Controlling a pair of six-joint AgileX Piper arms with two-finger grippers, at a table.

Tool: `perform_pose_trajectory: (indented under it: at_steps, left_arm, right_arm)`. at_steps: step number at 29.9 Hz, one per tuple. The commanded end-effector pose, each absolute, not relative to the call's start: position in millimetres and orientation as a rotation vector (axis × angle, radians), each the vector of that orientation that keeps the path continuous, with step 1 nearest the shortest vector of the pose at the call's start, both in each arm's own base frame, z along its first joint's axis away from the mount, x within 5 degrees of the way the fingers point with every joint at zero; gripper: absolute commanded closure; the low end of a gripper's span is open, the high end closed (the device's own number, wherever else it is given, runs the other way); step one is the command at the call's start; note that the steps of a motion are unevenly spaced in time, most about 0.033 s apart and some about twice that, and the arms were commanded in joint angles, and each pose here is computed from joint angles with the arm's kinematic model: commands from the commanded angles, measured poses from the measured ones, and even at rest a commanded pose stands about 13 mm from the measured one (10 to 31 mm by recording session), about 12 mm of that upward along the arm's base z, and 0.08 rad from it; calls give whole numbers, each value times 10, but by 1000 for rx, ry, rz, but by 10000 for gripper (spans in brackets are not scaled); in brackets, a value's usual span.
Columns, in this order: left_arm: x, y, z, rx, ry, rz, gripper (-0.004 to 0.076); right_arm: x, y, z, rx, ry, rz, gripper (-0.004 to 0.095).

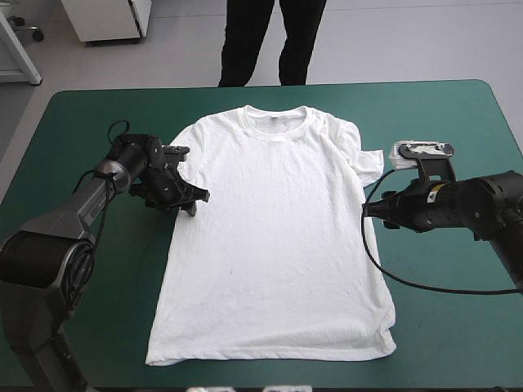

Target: Fold the cloth

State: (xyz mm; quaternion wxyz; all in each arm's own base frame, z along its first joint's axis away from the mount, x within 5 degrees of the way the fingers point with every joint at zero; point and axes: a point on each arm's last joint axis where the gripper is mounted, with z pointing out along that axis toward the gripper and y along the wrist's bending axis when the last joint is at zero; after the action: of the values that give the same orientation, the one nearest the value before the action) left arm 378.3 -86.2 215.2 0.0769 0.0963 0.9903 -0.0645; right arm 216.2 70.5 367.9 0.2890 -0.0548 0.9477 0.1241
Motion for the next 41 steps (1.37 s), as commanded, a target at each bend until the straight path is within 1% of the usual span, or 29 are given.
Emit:
perform_pose_trajectory:
  at_steps: [1,2,4,7,8,15,18,21,23,27,29,34,41]
  left_arm:
    - [3802,-969,2269,287,2912,-290,346]
    - [3796,-1003,2261,302,2913,-291,375]
    - [3787,-1065,2234,334,2916,-279,486]
    - [3769,-1148,2236,378,2904,-279,685]
    - [3766,-1164,2237,391,2900,-281,733]
    - [3751,-1187,2235,419,2905,-275,730]
    - [3751,-1180,2235,416,2907,-274,733]
    - [3755,-1180,2235,415,2903,-274,733]
    - [3755,-1180,2235,415,2903,-274,733]
    - [3755,-1180,2235,415,2903,-274,733]
    - [3755,-1180,2235,403,2906,-275,733]
    - [3759,-1181,2236,409,2900,-275,733]
    - [3762,-1181,2237,408,2897,-275,733]
  right_arm:
    - [2168,706,3847,-142,2425,348,422]
    - [2171,704,3848,-143,2423,345,422]
    - [2175,703,3852,-143,2416,343,422]
    - [2179,705,3856,-131,2412,350,422]
    - [2192,709,3844,-108,2419,358,422]
    - [2443,776,3714,-133,2482,332,386]
    - [2647,830,3684,-144,2514,318,385]
    - [2869,868,3639,-158,2550,271,385]
    - [3030,885,3556,-155,2590,251,385]
    - [3290,876,3372,-120,2665,249,385]
    - [3419,887,3273,-150,2684,226,385]
    - [3627,929,3113,-168,2718,204,385]
    - [3796,968,2782,-175,2788,189,393]
